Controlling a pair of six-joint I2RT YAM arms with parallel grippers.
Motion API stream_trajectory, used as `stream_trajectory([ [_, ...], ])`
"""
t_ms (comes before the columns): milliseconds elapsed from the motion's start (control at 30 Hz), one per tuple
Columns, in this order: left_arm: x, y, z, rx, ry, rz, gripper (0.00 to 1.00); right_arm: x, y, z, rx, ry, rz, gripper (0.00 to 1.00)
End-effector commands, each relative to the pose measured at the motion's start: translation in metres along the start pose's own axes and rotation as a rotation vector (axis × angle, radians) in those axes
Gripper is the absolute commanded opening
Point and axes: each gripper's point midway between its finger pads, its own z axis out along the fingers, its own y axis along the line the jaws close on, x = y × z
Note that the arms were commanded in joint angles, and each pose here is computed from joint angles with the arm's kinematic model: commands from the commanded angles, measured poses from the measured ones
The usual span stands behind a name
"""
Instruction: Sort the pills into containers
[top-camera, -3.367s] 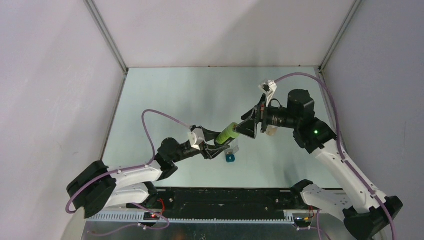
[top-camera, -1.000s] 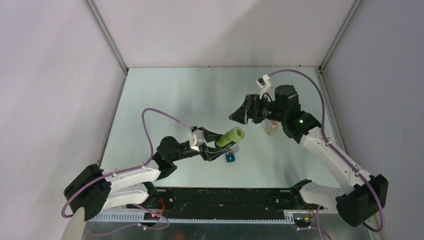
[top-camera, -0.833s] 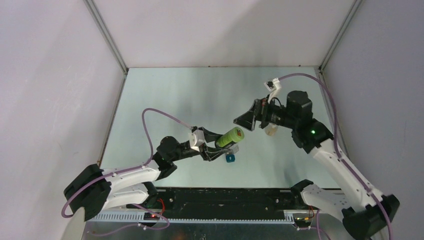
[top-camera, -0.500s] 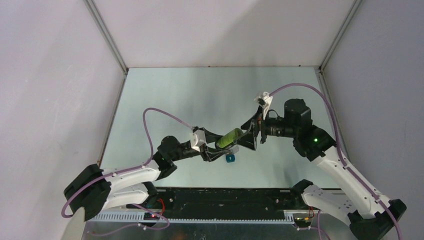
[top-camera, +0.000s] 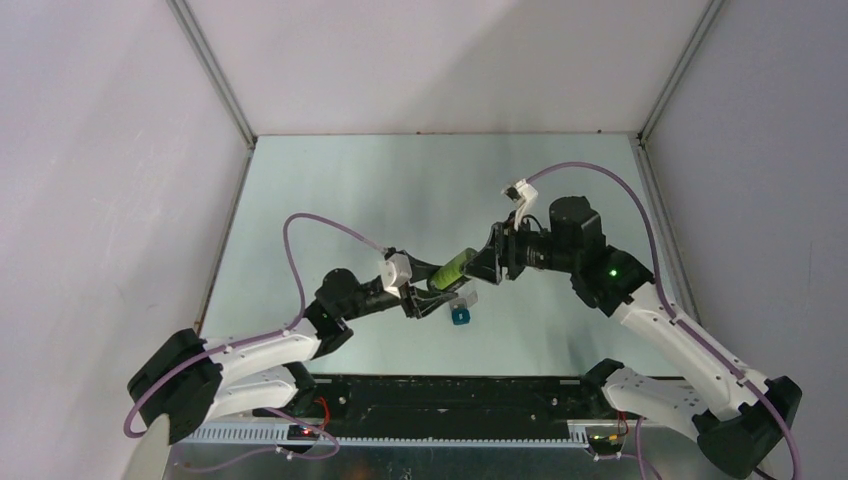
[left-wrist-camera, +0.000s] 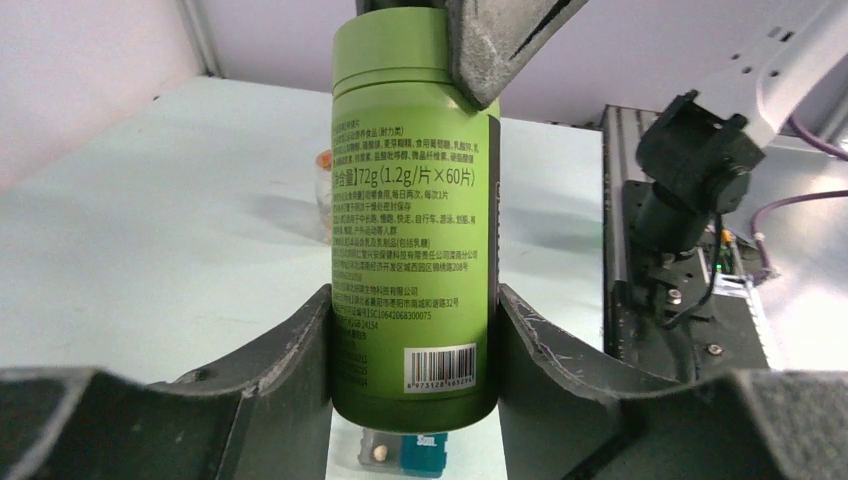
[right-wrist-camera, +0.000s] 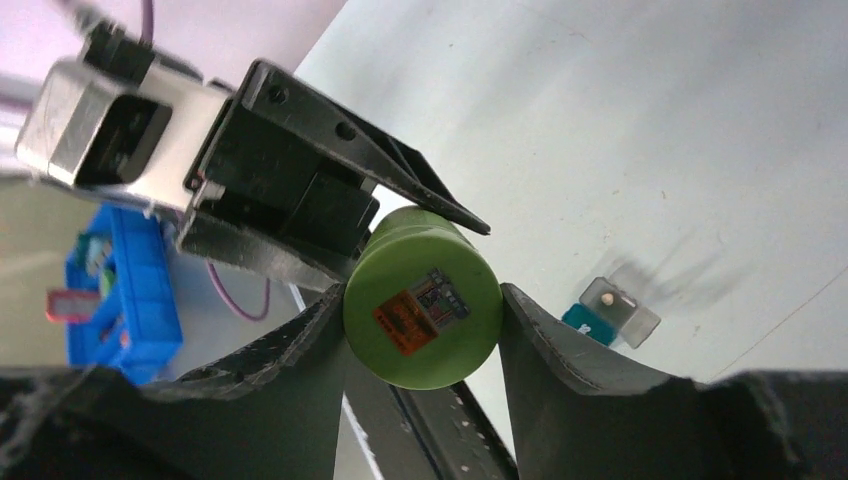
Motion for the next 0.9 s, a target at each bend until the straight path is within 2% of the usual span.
stream_trajectory([
  [0, -0.044, -0.012, 0.008, 0.066, -0.125, 0.101, 0.00, -0.038, -0.036, 0.014, 0.224, -0.206, 0.259, 0.42],
  [67, -0.046, -0.005, 0.007, 0.024, -0.136, 0.107, 0.00, -0.037, -0.050, 0.017, 0.307, -0.235, 0.389, 0.37],
  [133, -0.047, 0.000, 0.006, -0.006, -0.137, 0.111, 0.00, -0.037, -0.046, 0.021, 0.308, -0.248, 0.430, 0.38],
  [200, -0.046, 0.002, 0.006, -0.018, -0.129, 0.111, 0.00, -0.040, -0.030, 0.027, 0.223, -0.231, 0.395, 0.58],
  [233, -0.044, 0.003, 0.006, -0.020, -0.122, 0.109, 0.00, -0.041, -0.023, 0.027, 0.184, -0.219, 0.321, 0.75],
  [300, -0.042, 0.004, 0.006, -0.026, -0.112, 0.104, 0.00, -0.043, -0.010, 0.023, 0.109, -0.202, 0.205, 0.88],
  [367, -0.039, 0.005, 0.005, -0.031, -0.103, 0.097, 0.00, -0.043, -0.009, 0.013, 0.073, -0.188, 0.107, 0.92],
  [667, -0.039, 0.003, 0.003, -0.021, -0.062, 0.108, 0.00, -0.002, 0.025, -0.022, -0.265, 0.002, -0.230, 0.93],
  [867, -0.039, -0.002, 0.004, 0.009, -0.059, 0.118, 0.00, 0.002, 0.021, -0.021, -0.262, 0.010, -0.283, 0.87],
])
